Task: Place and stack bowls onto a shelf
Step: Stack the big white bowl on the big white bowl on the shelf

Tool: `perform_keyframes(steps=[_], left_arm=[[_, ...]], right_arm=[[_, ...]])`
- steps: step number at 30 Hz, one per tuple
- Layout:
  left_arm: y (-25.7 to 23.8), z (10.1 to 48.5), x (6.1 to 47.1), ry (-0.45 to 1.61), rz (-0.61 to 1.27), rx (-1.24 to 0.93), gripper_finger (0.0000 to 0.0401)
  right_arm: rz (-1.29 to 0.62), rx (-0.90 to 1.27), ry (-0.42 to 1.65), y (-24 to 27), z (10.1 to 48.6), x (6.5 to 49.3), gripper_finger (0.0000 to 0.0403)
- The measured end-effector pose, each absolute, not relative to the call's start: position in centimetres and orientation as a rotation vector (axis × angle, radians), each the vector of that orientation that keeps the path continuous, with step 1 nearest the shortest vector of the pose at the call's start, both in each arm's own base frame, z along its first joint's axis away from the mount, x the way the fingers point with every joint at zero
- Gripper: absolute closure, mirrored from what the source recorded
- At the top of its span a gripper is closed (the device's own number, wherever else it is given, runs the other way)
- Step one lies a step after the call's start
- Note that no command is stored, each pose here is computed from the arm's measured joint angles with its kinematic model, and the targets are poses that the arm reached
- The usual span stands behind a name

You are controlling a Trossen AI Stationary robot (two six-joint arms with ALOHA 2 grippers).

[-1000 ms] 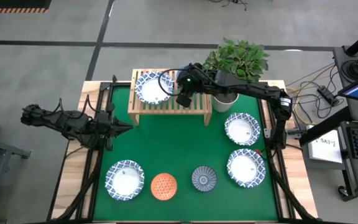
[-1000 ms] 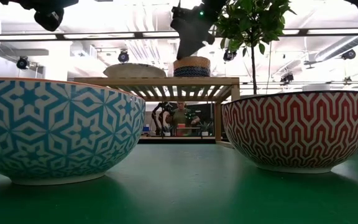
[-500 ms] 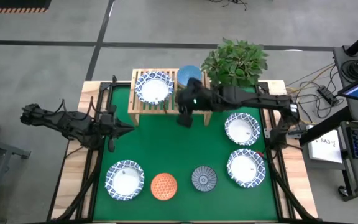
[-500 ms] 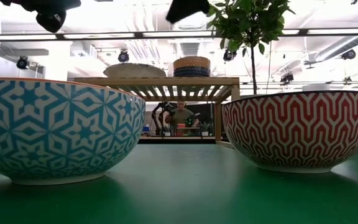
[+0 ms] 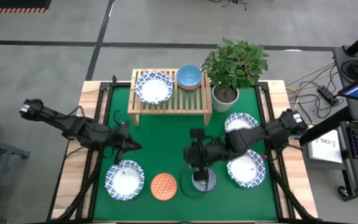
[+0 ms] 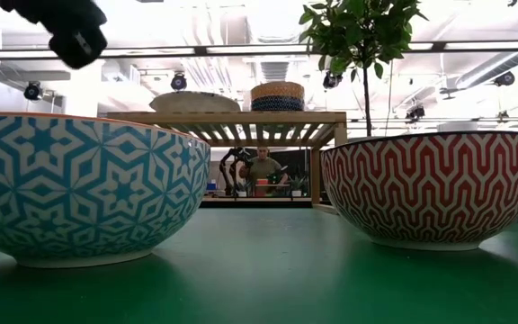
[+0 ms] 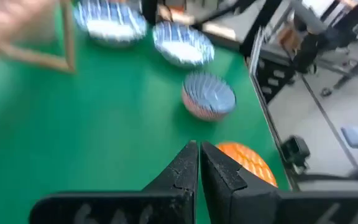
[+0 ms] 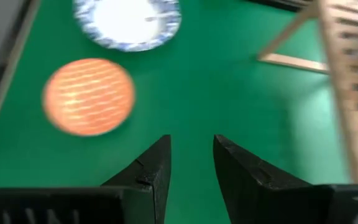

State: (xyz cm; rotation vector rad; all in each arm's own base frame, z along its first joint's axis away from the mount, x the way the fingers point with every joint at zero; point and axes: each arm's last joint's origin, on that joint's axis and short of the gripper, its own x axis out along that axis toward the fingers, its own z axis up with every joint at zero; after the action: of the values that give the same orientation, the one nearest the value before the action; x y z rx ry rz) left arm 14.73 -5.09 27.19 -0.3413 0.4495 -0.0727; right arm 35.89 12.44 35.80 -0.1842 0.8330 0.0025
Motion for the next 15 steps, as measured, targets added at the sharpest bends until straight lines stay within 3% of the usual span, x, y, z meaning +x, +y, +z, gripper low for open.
perform_keyframes(steps=[8, 15], left_arm=[[-9.5, 27.1, 16.8, 0.671, -0.117, -0.449, 0.0401], [-13.9, 27.6, 17.6, 0.937, -0.102, -0.376, 0.0401]], right_arm=[[0.088, -0.205, 0.836, 16.9, 32.9, 34.6, 0.0295], [0.131, -0.218, 0.788, 17.9, 30.5, 33.8, 0.0294]])
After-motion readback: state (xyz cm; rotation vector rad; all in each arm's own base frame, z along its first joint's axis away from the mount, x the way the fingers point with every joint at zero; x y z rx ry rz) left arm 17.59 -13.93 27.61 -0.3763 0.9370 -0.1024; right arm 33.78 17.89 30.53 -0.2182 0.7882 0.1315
